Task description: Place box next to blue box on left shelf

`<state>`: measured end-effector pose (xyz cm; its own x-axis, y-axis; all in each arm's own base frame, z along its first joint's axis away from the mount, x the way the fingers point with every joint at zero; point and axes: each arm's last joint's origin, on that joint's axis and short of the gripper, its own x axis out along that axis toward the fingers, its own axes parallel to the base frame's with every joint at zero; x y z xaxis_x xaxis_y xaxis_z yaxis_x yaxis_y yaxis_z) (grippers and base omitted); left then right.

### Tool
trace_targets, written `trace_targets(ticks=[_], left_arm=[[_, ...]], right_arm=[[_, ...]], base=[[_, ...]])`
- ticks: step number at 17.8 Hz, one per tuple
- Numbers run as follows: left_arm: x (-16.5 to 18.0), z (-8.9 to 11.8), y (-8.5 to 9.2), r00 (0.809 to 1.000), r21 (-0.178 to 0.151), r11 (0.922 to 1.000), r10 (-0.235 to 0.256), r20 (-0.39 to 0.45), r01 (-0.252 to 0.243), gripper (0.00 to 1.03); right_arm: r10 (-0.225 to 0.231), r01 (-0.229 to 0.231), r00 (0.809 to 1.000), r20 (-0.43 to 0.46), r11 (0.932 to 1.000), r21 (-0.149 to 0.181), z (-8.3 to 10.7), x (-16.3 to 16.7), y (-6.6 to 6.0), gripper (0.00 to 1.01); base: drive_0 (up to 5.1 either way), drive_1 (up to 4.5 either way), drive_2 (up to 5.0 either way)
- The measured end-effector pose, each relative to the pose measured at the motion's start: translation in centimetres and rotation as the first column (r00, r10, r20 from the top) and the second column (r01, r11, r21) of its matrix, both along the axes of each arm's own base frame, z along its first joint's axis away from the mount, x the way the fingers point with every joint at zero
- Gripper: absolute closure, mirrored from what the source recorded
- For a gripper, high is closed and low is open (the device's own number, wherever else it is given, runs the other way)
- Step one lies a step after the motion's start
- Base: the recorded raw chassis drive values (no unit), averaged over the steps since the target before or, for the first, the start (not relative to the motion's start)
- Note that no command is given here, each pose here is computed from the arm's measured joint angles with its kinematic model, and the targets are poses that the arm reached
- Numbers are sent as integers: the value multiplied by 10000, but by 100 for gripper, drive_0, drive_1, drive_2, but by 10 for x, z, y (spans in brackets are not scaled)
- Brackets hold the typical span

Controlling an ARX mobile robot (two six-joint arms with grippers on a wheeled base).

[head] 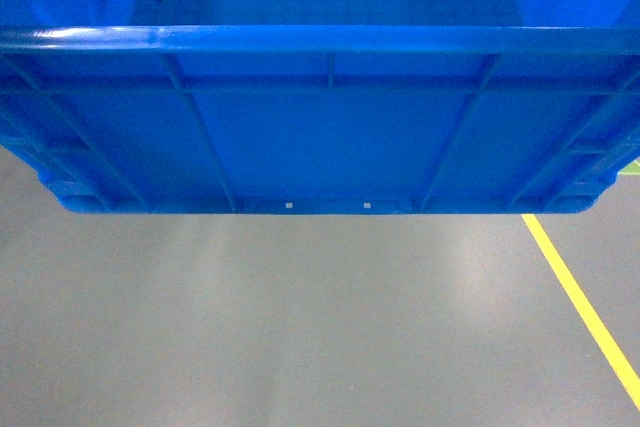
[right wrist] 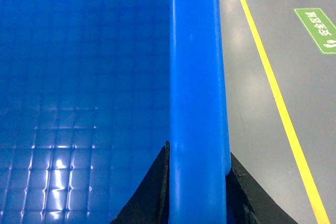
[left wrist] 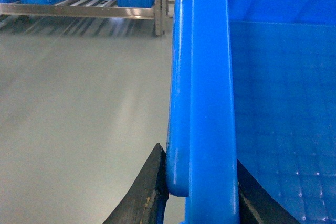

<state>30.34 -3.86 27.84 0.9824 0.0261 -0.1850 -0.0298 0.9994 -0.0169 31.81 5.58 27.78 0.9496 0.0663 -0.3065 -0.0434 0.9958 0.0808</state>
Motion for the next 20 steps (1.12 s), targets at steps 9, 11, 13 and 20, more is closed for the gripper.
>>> trace_targets(ticks=[9,11,13,20], left_arm=[[0,0,1,10000,-7,10000,13,-15,-13,83],[0,0,0,10000,26,10000,7,-1,-7,83],[0,0,0,10000,5,10000,7,-19,-7,83],[0,0,0,10000,4,10000,7,0,-7,83]], right_arm=[[6,-6,10000,41,10000,11,0,0,0,81],[0,0,10000,-43,10000,16,0,0,0,81],[0,0,10000,-1,10000,12,0,0,0,81],[7,-7,10000,-4,10000,2,0,0,0,81]], base=[[6,431,-420],[-2,424,-427],[1,427,-425],[-2,424,-428]])
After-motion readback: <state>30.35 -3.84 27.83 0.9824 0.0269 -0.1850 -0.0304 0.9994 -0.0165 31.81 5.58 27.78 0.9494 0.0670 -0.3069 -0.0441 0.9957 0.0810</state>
